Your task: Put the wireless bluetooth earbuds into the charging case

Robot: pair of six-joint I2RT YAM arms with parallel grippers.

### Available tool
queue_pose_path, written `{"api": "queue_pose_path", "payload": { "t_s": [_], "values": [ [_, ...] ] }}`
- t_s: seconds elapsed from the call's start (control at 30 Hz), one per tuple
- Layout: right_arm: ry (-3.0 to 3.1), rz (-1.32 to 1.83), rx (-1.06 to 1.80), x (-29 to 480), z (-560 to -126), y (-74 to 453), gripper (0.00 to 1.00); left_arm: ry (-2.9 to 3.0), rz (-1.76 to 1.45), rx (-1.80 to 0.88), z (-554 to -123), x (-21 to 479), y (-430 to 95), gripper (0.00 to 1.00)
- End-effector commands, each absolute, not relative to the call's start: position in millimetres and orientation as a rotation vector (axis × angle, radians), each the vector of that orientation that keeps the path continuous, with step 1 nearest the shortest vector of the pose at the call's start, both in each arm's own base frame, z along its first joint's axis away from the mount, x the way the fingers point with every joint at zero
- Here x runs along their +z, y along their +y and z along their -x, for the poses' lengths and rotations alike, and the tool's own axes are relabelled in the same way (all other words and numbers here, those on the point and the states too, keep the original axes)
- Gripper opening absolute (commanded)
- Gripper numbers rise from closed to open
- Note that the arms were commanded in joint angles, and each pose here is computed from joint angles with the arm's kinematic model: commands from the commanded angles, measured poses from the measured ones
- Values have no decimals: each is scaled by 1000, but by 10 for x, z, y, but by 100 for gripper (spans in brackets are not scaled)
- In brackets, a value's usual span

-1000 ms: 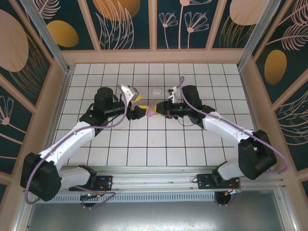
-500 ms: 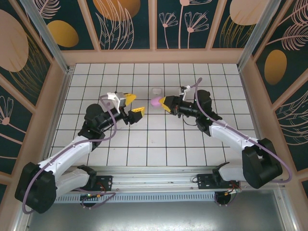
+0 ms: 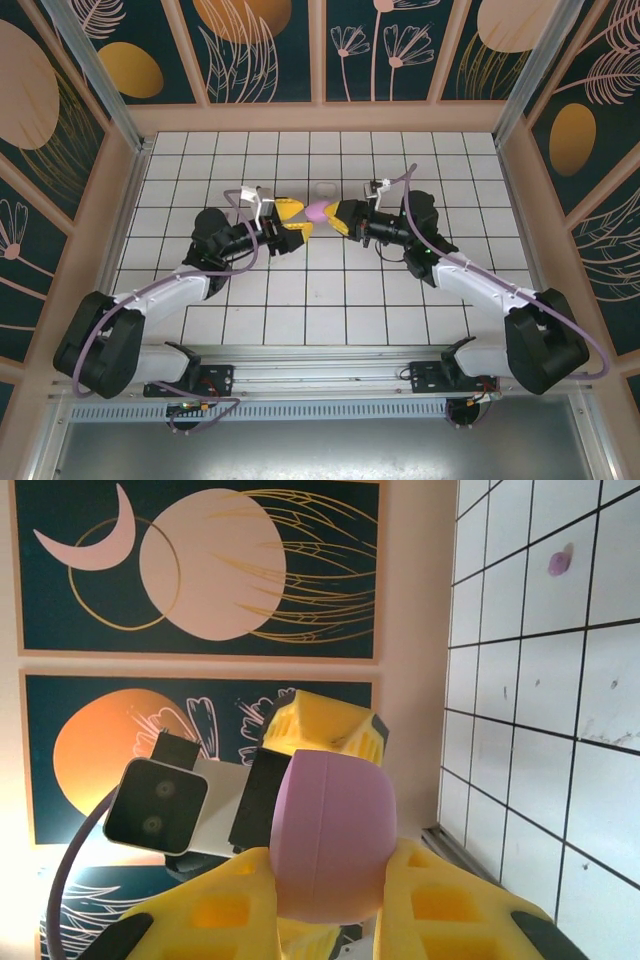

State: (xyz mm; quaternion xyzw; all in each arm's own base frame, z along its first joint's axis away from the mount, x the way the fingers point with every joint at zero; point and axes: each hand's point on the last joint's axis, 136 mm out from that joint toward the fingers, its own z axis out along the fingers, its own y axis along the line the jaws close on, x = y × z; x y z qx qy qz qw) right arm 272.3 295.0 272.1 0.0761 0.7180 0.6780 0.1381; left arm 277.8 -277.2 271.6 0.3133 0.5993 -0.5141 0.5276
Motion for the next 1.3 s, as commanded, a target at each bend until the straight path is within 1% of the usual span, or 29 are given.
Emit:
{"api": "queue_pose_path", "payload": {
  "t_s": [0.0,0.1,0.27,0.47,0.63,0.83,0.97,1.03,1.07,1.27],
  "values": [
    [1967,-152,1996,3069,-2693,2939,15,1347,-790,-1217,-2810,2918,-2809,64],
    [1975,-141,1988,3085,-2687,2945,15,1376,-799,-1217,-2858,2853,-2848,59],
    [1985,-150,1986,3058,-2691,2945,15,1365,-826,-1229,-2862,2857,-2918,56],
    [1982,-144,1989,3086,-2698,2954,15,1359,-851,-1232,-2845,2824,-2982,57],
    [1981,-143,1990,3099,-2701,2955,15,1384,-875,-1223,-2860,2776,-3015,51],
    [1980,-143,1988,3100,-2703,2955,15,1394,-889,-1202,-2860,2747,-3017,53],
    [1982,-145,1989,3090,-2696,2951,15,1393,-890,-1198,-2861,2763,-3017,46],
    [1982,-143,1990,3095,-2691,2950,15,1390,-892,-1197,-2863,2777,-3017,38],
    [1984,-145,1989,3087,-2692,2950,15,1391,-892,-1198,-2862,2773,-3017,36],
    [1993,-149,1984,3054,-2685,2946,17,1386,-886,-1195,-2862,2805,-3009,34]
  ]
}}
